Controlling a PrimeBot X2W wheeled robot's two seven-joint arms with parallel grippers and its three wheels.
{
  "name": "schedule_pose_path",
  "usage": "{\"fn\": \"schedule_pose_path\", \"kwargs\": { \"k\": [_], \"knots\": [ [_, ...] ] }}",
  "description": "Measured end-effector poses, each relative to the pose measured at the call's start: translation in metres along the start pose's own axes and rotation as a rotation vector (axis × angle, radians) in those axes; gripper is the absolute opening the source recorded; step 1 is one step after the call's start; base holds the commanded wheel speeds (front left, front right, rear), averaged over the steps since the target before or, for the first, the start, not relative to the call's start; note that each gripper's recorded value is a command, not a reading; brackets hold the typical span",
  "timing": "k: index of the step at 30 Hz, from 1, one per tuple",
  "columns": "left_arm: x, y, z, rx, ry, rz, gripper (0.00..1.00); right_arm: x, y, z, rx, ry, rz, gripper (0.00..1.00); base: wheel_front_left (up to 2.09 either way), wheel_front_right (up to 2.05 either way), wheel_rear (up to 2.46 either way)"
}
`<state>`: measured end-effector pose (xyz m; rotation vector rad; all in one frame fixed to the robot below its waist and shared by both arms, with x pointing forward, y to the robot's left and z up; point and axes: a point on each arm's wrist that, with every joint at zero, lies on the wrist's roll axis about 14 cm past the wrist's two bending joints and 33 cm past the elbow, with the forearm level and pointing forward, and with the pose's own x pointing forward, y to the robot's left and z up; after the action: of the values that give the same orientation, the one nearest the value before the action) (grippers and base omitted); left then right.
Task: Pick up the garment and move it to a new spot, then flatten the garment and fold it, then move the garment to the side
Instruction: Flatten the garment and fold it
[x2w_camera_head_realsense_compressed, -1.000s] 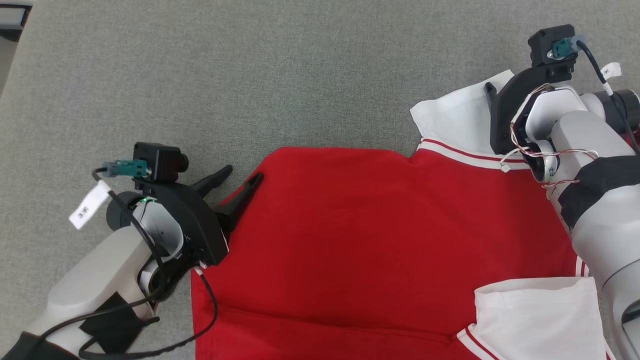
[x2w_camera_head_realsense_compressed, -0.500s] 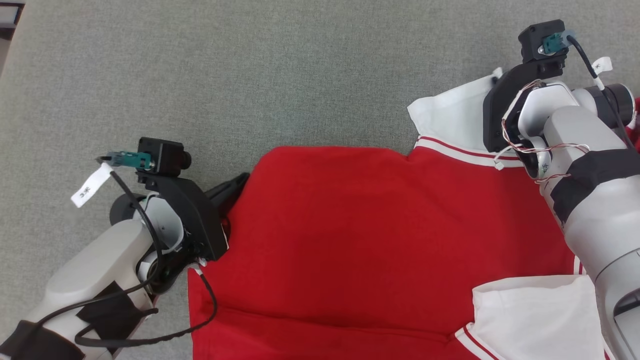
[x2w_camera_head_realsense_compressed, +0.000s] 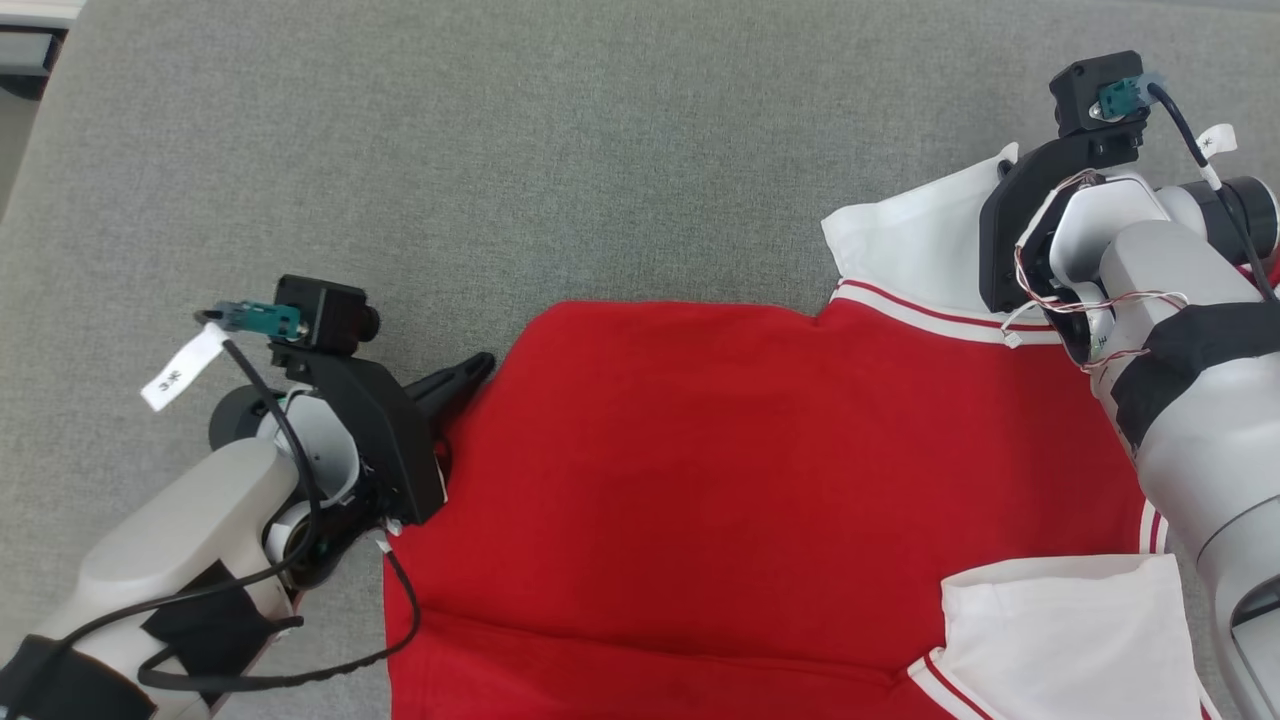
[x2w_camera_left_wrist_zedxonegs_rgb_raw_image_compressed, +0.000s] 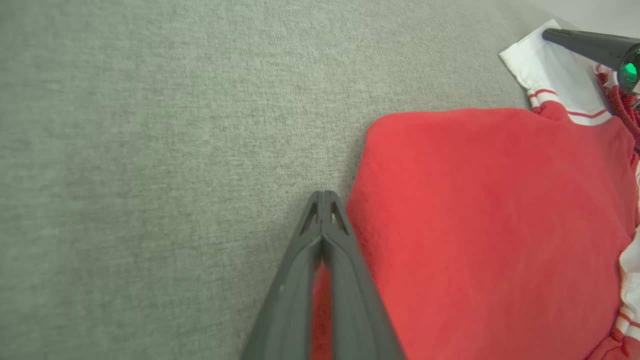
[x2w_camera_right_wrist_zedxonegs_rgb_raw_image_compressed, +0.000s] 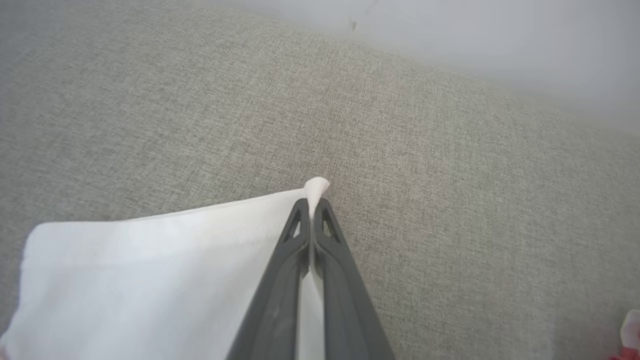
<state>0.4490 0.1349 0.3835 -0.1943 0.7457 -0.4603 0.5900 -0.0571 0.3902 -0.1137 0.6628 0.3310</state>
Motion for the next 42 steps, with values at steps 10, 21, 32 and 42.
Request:
{"fn": "schedule_pose_path", "kwargs": {
  "k": [10,21,32,42],
  "knots": [
    [-0.012,0.003,0.022,0.018,-0.091,0.016,0.00,-0.013,0.000,0.025,-0.012,-0.096,0.007,0.00,0.00,0.00,0.00],
    [-0.013,-0.018,0.020,-0.002,-0.102,-0.046,1.00,-0.016,0.005,0.026,-0.012,-0.112,0.018,0.00,0.00,0.00,0.00],
    [0.001,-0.011,-0.009,-0.037,0.003,-0.023,0.23,-0.017,0.005,0.030,-0.009,-0.127,0.024,0.00,0.00,0.00,0.00],
    [0.003,0.002,0.008,0.018,-0.041,0.018,0.00,-0.019,-0.001,0.030,-0.011,-0.157,0.019,0.00,0.00,0.00,0.00]
  ]
}}
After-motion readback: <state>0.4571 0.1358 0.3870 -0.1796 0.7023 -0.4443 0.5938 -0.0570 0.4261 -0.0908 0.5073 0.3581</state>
